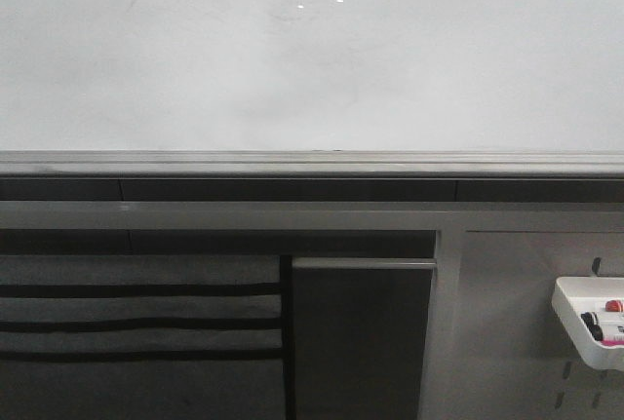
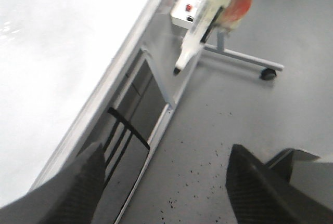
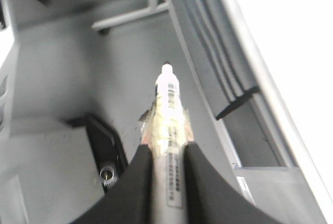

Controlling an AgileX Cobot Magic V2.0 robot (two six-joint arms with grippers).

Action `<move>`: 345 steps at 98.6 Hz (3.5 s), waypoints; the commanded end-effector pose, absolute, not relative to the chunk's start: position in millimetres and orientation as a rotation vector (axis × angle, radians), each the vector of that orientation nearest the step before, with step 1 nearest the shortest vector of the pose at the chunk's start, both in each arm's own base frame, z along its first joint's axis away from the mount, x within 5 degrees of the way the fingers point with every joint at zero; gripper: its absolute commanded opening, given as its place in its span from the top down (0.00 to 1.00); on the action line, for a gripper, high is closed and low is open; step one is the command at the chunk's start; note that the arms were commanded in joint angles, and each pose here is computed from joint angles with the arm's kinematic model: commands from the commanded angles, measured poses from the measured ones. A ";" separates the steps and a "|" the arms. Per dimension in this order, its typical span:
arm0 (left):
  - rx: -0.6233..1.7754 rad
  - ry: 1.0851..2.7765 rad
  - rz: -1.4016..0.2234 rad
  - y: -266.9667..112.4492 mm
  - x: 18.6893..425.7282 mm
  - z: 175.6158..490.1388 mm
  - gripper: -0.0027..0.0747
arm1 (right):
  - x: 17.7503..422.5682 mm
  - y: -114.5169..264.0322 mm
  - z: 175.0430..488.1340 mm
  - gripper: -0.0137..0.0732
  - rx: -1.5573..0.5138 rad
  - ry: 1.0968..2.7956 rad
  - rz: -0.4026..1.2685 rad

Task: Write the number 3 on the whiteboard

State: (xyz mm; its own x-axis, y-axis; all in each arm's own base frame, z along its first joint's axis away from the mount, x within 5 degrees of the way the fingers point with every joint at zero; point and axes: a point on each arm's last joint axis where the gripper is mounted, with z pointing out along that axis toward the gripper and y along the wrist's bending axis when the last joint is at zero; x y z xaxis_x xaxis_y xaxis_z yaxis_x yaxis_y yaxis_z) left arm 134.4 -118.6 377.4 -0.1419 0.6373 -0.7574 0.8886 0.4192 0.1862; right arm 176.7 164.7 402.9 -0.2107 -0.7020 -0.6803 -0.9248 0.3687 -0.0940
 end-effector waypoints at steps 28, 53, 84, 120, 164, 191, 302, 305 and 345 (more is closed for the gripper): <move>0.935 1.791 -0.337 -79.3 111.6 373.2 0.37 | 175.8 102.2 379.3 0.90 -0.758 1.950 0.403; 0.930 1.785 -0.335 -78.6 110.6 372.9 0.37 | 198.1 113.5 366.8 0.90 -0.757 2.021 0.428; 0.930 1.785 -0.335 -78.6 110.6 372.9 0.37 | 262.2 148.7 387.6 0.90 -0.860 2.142 0.492; 0.931 1.787 -0.335 -78.8 111.0 372.7 0.37 | 326.7 172.6 386.7 0.90 -0.838 2.110 0.458; 0.931 1.787 -0.335 -78.8 111.0 372.7 0.37 | 332.1 142.9 368.4 0.90 -0.782 2.277 0.433; 0.930 1.785 -0.334 -78.8 111.1 372.8 0.37 | 343.1 177.8 356.8 0.90 -0.788 2.169 0.441; 0.928 1.784 -0.334 -78.8 111.2 373.0 0.37 | 197.4 190.4 369.0 0.90 -1.470 1.589 0.396; 0.928 1.784 -0.334 -78.8 111.2 373.0 0.37 | 197.6 190.7 368.4 0.90 -1.485 1.578 0.389; 0.876 1.735 -0.316 -78.3 115.5 378.3 0.37 | 203.3 191.7 370.2 0.90 -1.647 1.312 0.173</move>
